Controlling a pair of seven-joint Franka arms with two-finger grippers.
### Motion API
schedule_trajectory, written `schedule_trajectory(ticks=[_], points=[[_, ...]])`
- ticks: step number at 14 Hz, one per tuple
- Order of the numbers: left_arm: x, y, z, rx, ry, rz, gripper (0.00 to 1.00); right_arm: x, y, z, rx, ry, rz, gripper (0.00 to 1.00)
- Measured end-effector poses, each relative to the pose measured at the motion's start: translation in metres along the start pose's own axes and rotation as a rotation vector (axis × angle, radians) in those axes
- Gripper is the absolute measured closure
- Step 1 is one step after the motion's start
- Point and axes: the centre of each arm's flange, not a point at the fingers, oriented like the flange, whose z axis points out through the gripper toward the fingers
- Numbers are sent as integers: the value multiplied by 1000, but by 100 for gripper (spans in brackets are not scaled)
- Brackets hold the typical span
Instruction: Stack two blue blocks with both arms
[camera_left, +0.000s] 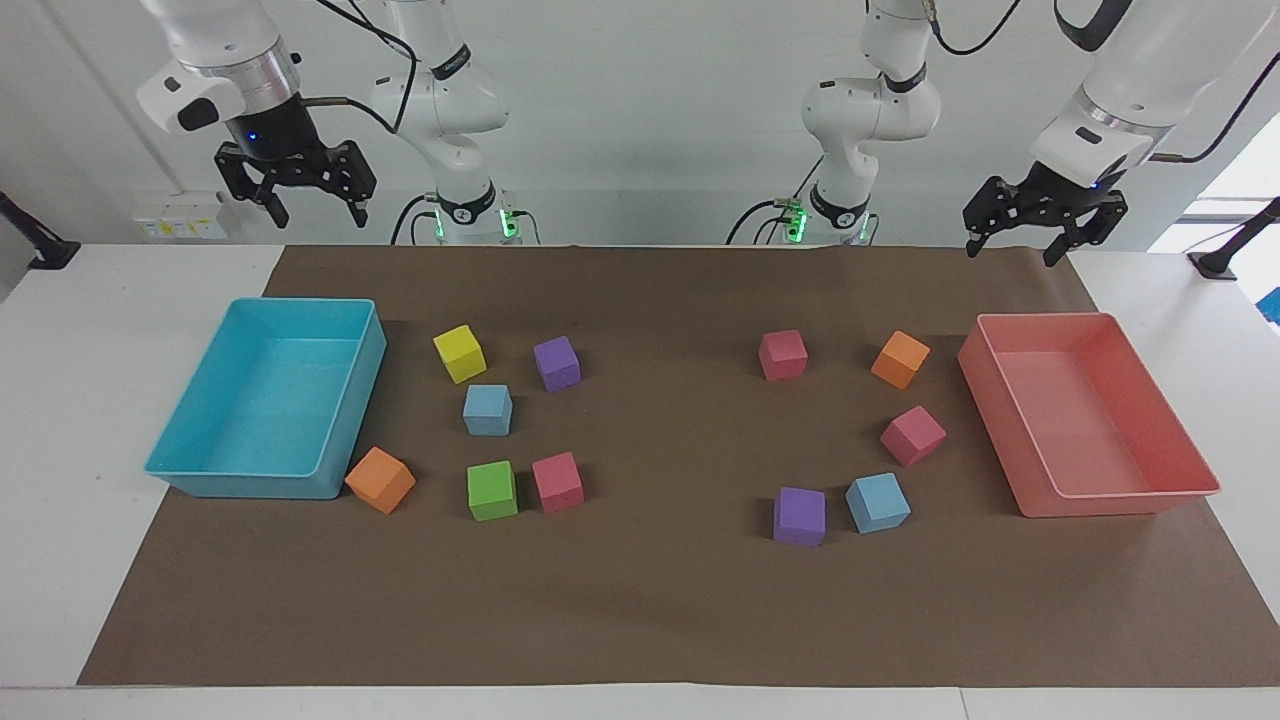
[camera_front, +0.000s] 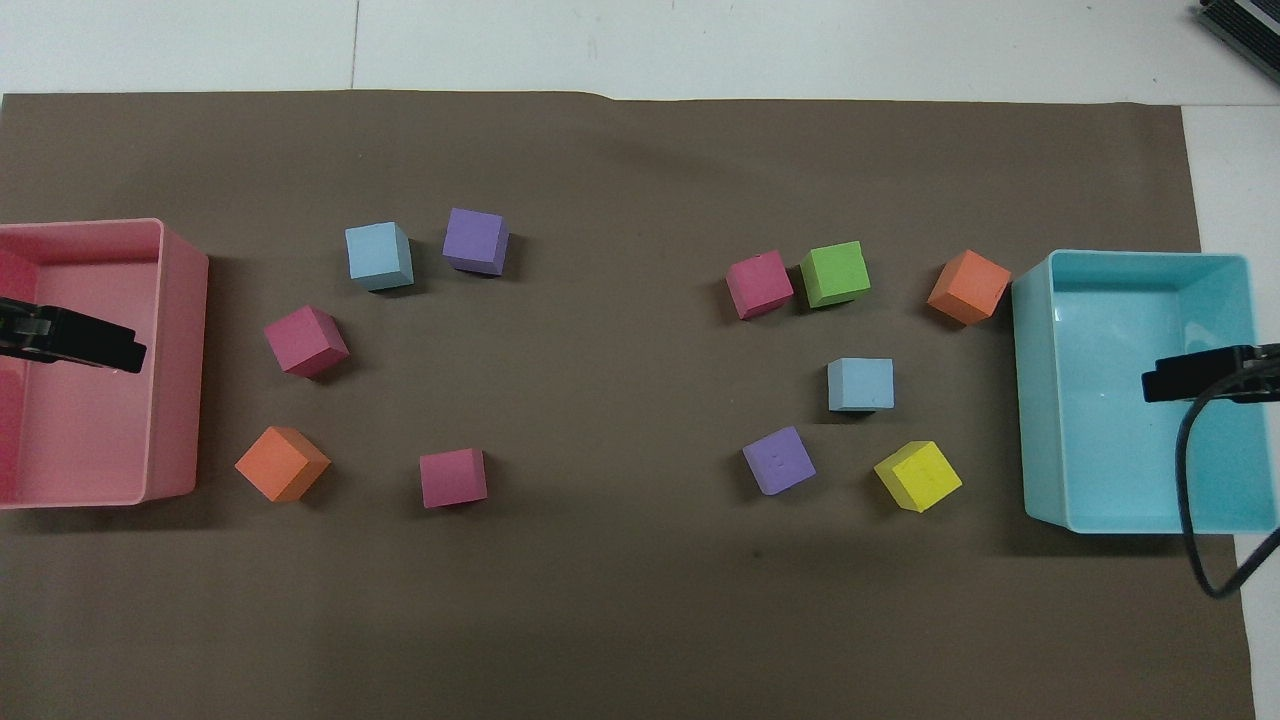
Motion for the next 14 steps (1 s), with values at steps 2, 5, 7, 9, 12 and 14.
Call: schedule_trajectory(ticks=[2,5,7,9,12,14], points=[[0,0,0,0,0,0,0,0,0,0,0,-3,0,0],[0,0,0,0,0,0,0,-1,4,1,1,-10,8,0],[0,0,0,0,0,0,0,-2,7,1,2,-11,13,0],[0,0,0,0,0,0,0,-2,5,1,1,-11,9,0],[0,0,0,0,0,0,0,2,-3,16,0,-23,-6,0],[0,0,0,0,0,0,0,10,-16,40,0,-13,-32,0]])
